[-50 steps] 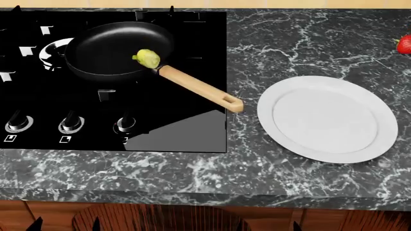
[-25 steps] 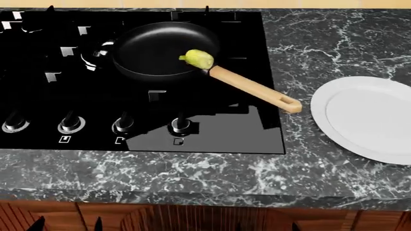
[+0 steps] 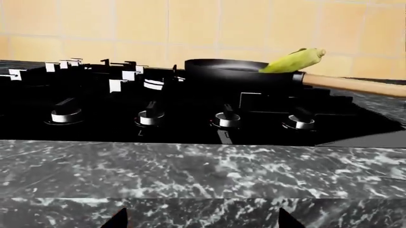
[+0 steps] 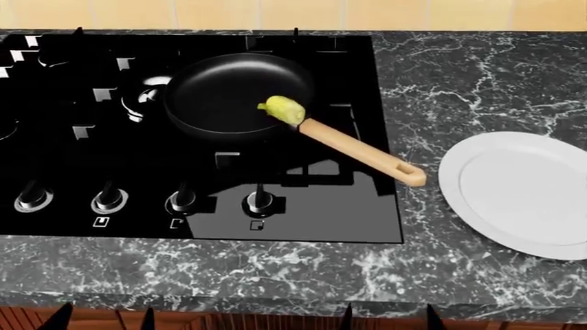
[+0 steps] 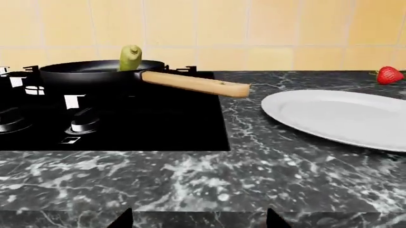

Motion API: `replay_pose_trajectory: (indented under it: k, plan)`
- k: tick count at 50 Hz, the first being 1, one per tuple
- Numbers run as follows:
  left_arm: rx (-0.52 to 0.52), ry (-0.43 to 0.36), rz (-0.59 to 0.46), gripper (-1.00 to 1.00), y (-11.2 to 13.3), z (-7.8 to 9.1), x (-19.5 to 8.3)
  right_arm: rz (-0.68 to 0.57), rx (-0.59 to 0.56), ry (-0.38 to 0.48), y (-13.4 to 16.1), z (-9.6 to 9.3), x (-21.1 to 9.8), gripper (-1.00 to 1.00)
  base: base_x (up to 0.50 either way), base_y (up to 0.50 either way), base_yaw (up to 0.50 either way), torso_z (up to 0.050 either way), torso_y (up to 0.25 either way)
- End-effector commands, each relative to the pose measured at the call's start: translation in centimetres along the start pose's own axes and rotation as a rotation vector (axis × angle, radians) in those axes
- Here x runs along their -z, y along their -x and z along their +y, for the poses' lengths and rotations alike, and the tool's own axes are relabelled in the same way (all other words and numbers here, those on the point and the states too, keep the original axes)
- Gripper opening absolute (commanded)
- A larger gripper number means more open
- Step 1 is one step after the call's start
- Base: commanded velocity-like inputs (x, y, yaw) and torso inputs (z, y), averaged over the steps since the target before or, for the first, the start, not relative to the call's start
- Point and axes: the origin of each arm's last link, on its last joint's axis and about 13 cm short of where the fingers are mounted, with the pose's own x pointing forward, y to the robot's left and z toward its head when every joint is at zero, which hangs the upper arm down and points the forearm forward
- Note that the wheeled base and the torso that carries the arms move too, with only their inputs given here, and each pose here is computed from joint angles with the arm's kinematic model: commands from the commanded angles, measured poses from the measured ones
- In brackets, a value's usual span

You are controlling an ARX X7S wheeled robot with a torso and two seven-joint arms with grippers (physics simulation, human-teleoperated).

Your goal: Pick up the pan and dump the vegetables in it onto the plate. Then return the pan to the stove.

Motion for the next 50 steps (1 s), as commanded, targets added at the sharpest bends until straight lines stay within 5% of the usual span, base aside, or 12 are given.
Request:
replay_pose_trajectory:
  k: [1, 3, 5, 7, 9, 12, 15, 17, 18, 19, 25, 50]
  plan:
    - [0.044, 0.039, 0.014, 1.0, -0.3, -0.2, -3.2, 0.009, -0.012, 0.006, -0.7, -1.0, -4.2, 1.0, 0.0, 0.0, 0.0, 0.05, 0.0]
    - [0.032, 0.094, 0.007, 1.0, -0.7, -0.2, -4.2, 0.012, -0.008, 0.021, -0.9, -1.4, -4.7, 1.0, 0.0, 0.0, 0.0, 0.05, 0.0]
    - [0.062, 0.016, -0.019, 1.0, -1.2, -0.4, -5.4, 0.004, -0.018, 0.033, -1.1, -1.9, -6.1, 1.0, 0.0, 0.0, 0.0, 0.05, 0.0]
    - [0.062, 0.03, -0.037, 1.0, -1.9, -0.3, -7.0, -0.04, -0.084, -0.118, -1.2, -2.3, -8.0, 1.0, 0.0, 0.0, 0.0, 0.05, 0.0]
    - [0.063, 0.061, -0.018, 1.0, -2.5, 0.0, -7.9, -0.038, -0.104, -0.015, -1.1, -2.6, -9.2, 1.0, 0.0, 0.0, 0.0, 0.05, 0.0]
    - [0.055, 0.069, -0.02, 1.0, -3.5, 0.7, -9.5, -0.083, -0.046, -0.143, -0.8, -3.8, -11.0, 1.0, 0.0, 0.0, 0.0, 0.05, 0.0]
    - [0.02, 0.158, 0.051, 1.0, -3.9, 1.0, -10.1, -0.072, -0.064, -0.035, -0.9, -4.4, -12.1, 1.0, 0.0, 0.0, 0.0, 0.033, 0.0]
    - [-0.018, 0.12, 0.125, 1.0, -4.3, 1.2, -10.5, -0.028, -0.06, -0.006, -1.0, -4.8, -12.8, 1.0, 0.0, 0.0, 0.0, 0.0, 0.0]
    - [-0.015, 0.145, 0.103, 1.0, -4.6, 1.4, -11.4, 0.005, -0.096, -0.1, -1.2, -5.1, -13.3, 1.0, 0.0, 0.0, 0.0, 0.0, 0.0]
    - [-0.023, 0.081, 0.06, 1.0, -4.8, 1.8, -12.2, 0.019, -0.097, 0.015, -1.1, -5.4, -14.1, 1.0, 0.0, 0.0, 0.0, 0.0, 0.0]
    - [-0.017, -0.044, 0.065, 1.0, -5.2, 2.7, -15.2, 0.045, -0.122, 0.015, -0.2, -6.5, -16.2, 1.0, 0.05, 0.0, 0.0, 0.0, 0.0]
    - [-0.001, 0.019, 0.116, 1.0, -5.6, 2.7, -14.9, 0.072, -0.161, 0.011, -0.7, -6.5, -17.2, 1.0, 0.44, 0.0, 0.0, 0.0, 0.0]
